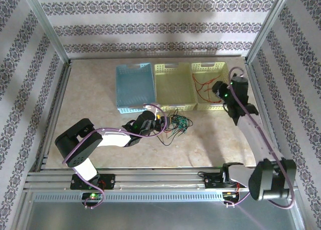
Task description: Untangle the cables
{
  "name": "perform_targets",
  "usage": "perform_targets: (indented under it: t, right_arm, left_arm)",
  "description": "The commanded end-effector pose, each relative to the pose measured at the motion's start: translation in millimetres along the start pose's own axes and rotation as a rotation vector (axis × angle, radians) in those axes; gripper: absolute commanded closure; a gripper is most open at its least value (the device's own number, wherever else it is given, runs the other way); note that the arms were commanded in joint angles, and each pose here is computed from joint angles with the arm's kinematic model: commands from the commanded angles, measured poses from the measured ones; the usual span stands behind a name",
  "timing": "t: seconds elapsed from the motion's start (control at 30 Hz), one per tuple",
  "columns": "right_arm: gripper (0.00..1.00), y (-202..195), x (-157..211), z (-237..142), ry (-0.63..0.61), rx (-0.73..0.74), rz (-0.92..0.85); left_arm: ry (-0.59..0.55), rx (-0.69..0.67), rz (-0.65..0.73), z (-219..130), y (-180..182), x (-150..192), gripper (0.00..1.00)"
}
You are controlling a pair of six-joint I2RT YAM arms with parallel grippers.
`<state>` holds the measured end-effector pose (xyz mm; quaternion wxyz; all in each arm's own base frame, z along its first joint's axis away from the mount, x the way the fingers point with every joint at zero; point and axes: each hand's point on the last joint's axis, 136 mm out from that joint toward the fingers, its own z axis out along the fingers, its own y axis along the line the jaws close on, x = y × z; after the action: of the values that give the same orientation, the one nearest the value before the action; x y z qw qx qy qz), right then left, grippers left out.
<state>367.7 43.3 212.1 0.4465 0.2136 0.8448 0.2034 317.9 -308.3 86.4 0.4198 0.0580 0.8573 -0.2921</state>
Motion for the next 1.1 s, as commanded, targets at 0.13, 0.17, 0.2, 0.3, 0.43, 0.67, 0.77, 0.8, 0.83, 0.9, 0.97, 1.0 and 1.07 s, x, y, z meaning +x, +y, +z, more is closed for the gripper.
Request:
perform_targets:
  t: [0.13,0.17,0.2,0.3,0.43,0.67,0.77,0.8,0.83,0.9,0.97,1.0,1.07]
  right_arm:
    - [0.6,36.7,176.1,-25.1,0.508,-0.229,-0.316]
    - [0.6,38.3,184.4,-26.4,0.526,-0.235,-0.363]
    - [0.59,36.2,189.0,-27.3,0.534,-0.202,-0.423]
    - [0.59,41.8,199.9,-28.4,0.585,-0.205,-0.528]
    - [0.59,58.2,220.3,-33.6,0.66,-0.261,-0.62]
    - [0.59,92.3,260.7,-47.7,0.709,-0.353,-0.871]
    - [0.6,96.7,272.1,-41.4,0.737,-0.348,-0.917]
    - [0.6,97.2,276.0,-38.0,0.753,-0.342,-0.927]
    - [0.6,97.8,278.7,-33.8,0.767,-0.332,-0.937]
    - [0.6,96.5,282.6,-25.5,0.793,-0.3,-0.958]
    - [0.61,94.1,286.7,-18.0,0.82,-0.27,-0.976]
    - [0.61,92.5,289.0,-15.3,0.834,-0.259,-0.984]
    - [0.61,88.0,294.0,-9.3,0.859,-0.232,-0.995]
  left_arm:
    - [0.057,0.002,0.044,-1.2,-3.5,10.4,0.37]
    - [0.055,-0.007,0.044,-0.9,-2.2,9.9,0.37]
    - [0.051,-0.018,0.041,-0.6,-0.7,8.7,0.37]
    - [0.043,-0.036,0.03,-0.9,1.8,6.6,0.37]
    - [0.052,-0.084,0.023,-4.9,10.4,7.6,0.37]
    - [-0.024,-0.425,-0.061,-41.9,76.4,5.3,0.36]
    - [-0.051,-0.517,-0.083,-59.0,94.6,5.5,0.36]
    - [-0.053,-0.538,-0.086,-63.5,98.6,6.6,0.36]
    - [-0.056,-0.558,-0.09,-67.5,102.5,7.1,0.36]
    - [-0.054,-0.586,-0.094,-73.6,108.2,9.0,0.36]
    - [-0.056,-0.598,-0.098,-77.5,110.8,9.9,0.36]
    - [-0.057,-0.602,-0.102,-79.0,111.9,10.4,0.36]
    - [-0.059,-0.605,-0.108,-80.3,113.2,11.2,0.36]
